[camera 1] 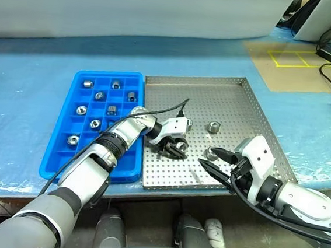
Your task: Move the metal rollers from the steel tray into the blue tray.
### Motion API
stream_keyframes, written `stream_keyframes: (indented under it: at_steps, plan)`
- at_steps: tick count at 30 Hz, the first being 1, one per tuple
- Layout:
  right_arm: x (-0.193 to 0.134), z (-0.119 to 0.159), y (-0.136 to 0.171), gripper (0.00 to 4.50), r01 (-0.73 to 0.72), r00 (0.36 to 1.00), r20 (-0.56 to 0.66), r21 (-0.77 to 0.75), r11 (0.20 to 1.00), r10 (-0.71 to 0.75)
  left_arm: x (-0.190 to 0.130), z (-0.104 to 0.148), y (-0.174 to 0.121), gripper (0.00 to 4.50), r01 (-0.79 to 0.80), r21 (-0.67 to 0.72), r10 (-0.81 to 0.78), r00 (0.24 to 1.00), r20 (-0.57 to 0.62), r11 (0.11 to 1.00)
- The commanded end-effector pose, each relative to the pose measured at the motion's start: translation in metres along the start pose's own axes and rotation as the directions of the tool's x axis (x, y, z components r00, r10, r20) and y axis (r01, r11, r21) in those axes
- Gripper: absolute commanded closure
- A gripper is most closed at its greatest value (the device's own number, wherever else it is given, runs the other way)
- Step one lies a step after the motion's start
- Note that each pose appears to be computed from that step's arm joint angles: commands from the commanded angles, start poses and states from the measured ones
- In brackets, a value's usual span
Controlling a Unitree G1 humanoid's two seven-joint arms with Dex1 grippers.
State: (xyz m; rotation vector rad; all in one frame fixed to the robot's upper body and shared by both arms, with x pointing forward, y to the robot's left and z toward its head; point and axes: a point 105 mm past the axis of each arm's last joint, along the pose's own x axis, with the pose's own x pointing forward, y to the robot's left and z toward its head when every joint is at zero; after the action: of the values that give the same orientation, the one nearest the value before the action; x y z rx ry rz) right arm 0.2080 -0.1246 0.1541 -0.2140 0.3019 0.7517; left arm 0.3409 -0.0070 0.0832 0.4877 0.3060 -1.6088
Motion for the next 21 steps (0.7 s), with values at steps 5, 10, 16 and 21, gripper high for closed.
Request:
stream_keyframes:
  at_steps: [5, 10, 16, 21]
  plan:
    - [0.006, 0.043, 0.019, 2.1, -0.11, 0.978, 0.171, -0.045, 0.993, 0.116, -0.072, 0.048, 0.0, 2.76, -0.159, -0.03, 0.161, 0.948, 0.273, 0.987]
    - [0.024, 0.048, 0.024, 2.1, -0.181, 0.97, 0.151, -0.079, 0.98, 0.191, -0.128, 0.05, -0.007, 2.76, -0.331, -0.249, 0.404, 0.842, 0.358, 0.91]
    - [0.052, 0.062, 0.03, 2.1, -0.27, 0.946, 0.156, -0.114, 0.956, 0.285, -0.186, 0.003, -0.001, 2.76, -0.651, -0.382, 0.746, 0.635, 0.2, 0.656]
    - [0.068, 0.068, 0.036, 2.1, -0.338, 0.924, 0.131, -0.157, 0.928, 0.359, -0.187, -0.015, -0.041, 2.76, -0.604, -0.439, 0.72, 0.675, 0.161, 0.665]
